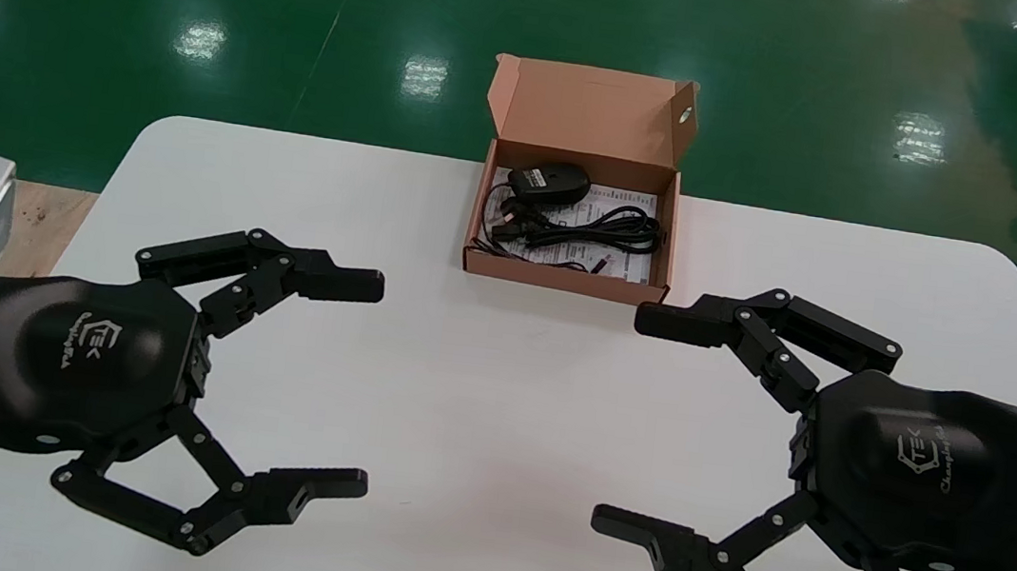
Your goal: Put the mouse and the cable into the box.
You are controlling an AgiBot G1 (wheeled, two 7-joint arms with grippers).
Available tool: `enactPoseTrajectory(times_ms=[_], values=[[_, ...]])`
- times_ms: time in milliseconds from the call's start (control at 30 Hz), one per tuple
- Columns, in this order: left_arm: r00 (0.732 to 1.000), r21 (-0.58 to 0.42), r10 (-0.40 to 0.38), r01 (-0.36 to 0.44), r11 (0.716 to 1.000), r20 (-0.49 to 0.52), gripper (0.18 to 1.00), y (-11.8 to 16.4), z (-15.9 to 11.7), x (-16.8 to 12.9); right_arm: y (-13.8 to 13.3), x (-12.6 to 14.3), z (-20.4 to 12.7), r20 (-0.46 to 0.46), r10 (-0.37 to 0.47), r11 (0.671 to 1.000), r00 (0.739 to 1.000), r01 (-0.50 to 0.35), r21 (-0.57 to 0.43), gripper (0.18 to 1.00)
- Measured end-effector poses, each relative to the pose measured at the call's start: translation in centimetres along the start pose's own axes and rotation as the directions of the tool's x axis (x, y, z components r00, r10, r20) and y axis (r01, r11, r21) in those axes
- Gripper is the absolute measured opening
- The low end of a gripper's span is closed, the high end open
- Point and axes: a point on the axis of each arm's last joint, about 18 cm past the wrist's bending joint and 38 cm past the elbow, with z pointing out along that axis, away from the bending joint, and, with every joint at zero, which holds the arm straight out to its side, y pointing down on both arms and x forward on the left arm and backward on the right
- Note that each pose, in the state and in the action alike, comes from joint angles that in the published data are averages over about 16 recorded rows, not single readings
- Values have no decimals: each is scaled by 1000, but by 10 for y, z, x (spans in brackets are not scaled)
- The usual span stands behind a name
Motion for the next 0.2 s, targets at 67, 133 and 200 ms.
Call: enactPoseTrajectory(times_ms=[67, 133, 200], values=[[1000, 0, 0, 0, 1000, 0, 1001, 0, 0, 0, 0, 0, 0, 0, 0, 1000, 1000, 0, 0, 1000], [1000, 0, 0, 0, 1000, 0, 1001, 0, 0, 0, 0, 0, 0, 0, 0, 1000, 1000, 0, 0, 1000], [1000, 0, 0, 0, 1000, 0, 1001, 0, 0, 0, 0, 0, 0, 0, 0, 1000, 1000, 0, 0, 1000]])
